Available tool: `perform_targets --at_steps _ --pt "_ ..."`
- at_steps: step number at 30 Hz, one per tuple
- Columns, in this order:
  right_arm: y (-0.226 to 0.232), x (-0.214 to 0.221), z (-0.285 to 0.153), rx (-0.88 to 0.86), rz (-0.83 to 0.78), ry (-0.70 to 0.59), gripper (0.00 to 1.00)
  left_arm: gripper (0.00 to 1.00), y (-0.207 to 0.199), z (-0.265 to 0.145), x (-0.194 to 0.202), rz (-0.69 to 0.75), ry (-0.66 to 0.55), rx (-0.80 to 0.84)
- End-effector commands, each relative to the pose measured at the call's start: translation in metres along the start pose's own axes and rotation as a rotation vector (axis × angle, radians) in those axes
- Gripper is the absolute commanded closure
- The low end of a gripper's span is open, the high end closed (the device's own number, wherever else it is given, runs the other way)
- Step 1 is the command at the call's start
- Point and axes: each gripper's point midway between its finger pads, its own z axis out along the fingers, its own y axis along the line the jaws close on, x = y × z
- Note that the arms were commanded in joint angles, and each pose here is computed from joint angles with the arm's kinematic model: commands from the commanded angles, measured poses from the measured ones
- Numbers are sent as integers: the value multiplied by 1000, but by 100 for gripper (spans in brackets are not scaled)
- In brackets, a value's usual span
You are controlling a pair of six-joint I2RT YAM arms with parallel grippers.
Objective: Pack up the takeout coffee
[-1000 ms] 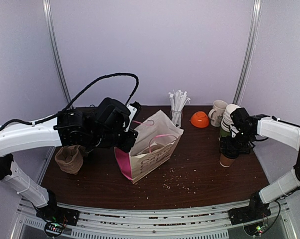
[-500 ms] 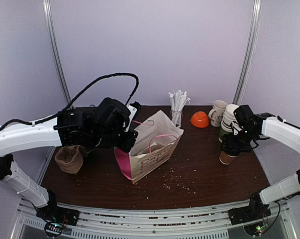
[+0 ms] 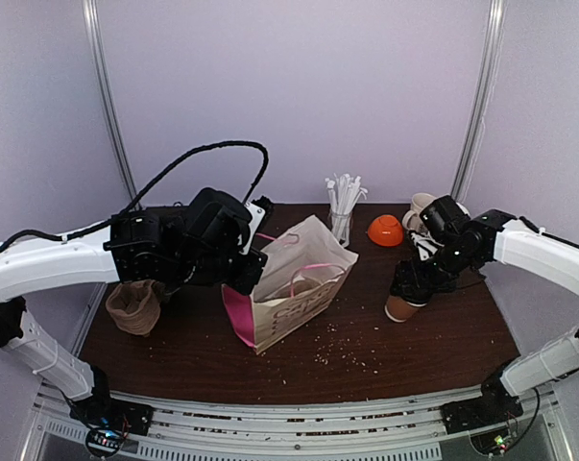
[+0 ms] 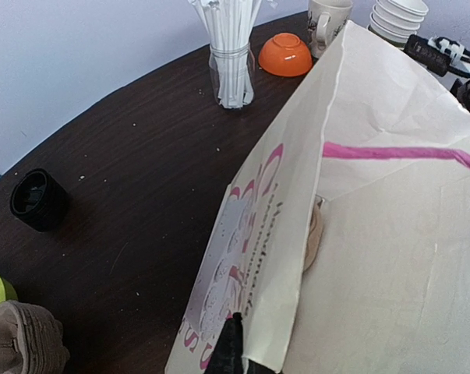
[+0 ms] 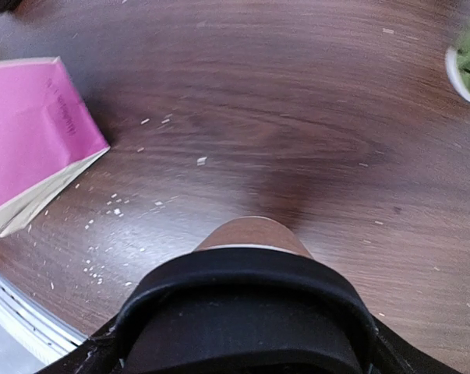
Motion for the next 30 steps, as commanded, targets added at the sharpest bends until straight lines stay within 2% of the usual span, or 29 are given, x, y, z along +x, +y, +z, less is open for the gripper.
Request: perform_targets --at_steps 1,7,12,20,30 --pt "14 -1 14 56 -28 21 18 100 -5 1 -2 -32 -6 26" --pt "17 10 36 89 -58 68 13 100 -3 2 4 -30 1 22" --pt "24 15 42 73 -68 84 0 100 -2 4 8 -25 11 16" --pt "35 17 38 41 -80 87 0 100 -2 5 10 -24 14 13" --pt "36 9 1 32 -71 12 0 100 -3 8 10 -18 19 11"
